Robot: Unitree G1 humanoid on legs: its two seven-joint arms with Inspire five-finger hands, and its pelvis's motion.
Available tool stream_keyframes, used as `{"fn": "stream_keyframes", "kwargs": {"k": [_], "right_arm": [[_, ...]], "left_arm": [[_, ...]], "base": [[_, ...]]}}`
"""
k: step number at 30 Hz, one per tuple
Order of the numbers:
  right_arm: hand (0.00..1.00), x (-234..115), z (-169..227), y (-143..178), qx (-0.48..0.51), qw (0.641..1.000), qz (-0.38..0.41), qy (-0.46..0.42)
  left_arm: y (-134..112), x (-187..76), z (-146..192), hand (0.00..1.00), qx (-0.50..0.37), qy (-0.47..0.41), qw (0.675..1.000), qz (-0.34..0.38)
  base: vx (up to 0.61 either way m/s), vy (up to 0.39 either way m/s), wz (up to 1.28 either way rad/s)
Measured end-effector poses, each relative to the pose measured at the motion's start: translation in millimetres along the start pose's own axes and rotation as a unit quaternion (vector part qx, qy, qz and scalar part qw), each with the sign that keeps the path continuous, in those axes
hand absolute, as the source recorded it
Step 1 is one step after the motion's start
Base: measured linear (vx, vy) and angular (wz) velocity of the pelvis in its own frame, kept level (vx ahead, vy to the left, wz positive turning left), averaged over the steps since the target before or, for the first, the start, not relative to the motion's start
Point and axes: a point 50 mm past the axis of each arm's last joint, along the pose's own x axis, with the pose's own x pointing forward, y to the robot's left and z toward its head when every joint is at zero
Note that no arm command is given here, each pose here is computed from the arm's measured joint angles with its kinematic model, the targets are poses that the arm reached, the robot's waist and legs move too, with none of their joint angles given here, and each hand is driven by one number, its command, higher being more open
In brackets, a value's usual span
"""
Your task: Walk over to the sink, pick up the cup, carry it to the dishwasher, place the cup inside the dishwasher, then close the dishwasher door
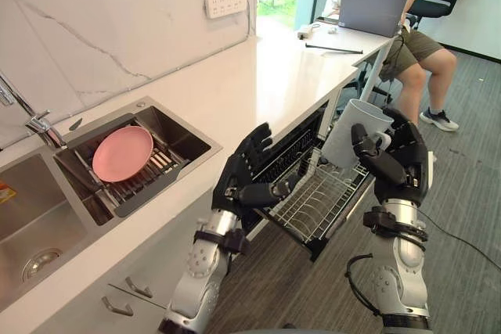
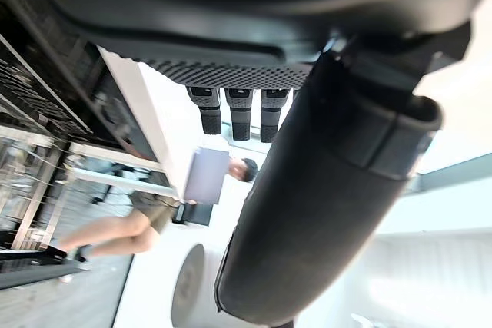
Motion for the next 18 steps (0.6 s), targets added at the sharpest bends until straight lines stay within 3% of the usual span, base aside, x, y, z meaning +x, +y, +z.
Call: {"fn": "stream_keyframes", "kwargs": {"k": [5, 8, 12, 18], "right_arm": [[0.30, -8, -3, -22, -0.046, 0.998, -0.026, 0.019], [0.30, -12, -15, -36, -0.086, 0.994, -0.033, 0.057], [0.30, -14, -28, -51, -0.145, 0.984, -0.035, 0.099], [0.30, 1, -38, -59, -0.208, 0.970, -0.032, 0.123]], "left_arm": [[28, -37, -41, 0.90, 0.011, 0.108, 0.993, 0.038], [47, -70, -75, 0.90, 0.011, 0.205, 0.976, 0.076], [64, -98, -96, 0.90, 0.020, 0.280, 0.954, 0.108], [92, -113, -104, 0.90, 0.059, 0.318, 0.932, 0.164]], "base": [[0.00, -0.003, 0.09], [0.00, -0.006, 0.08], [-0.02, -0.024, 0.24], [-0.04, -0.015, 0.22]]}}
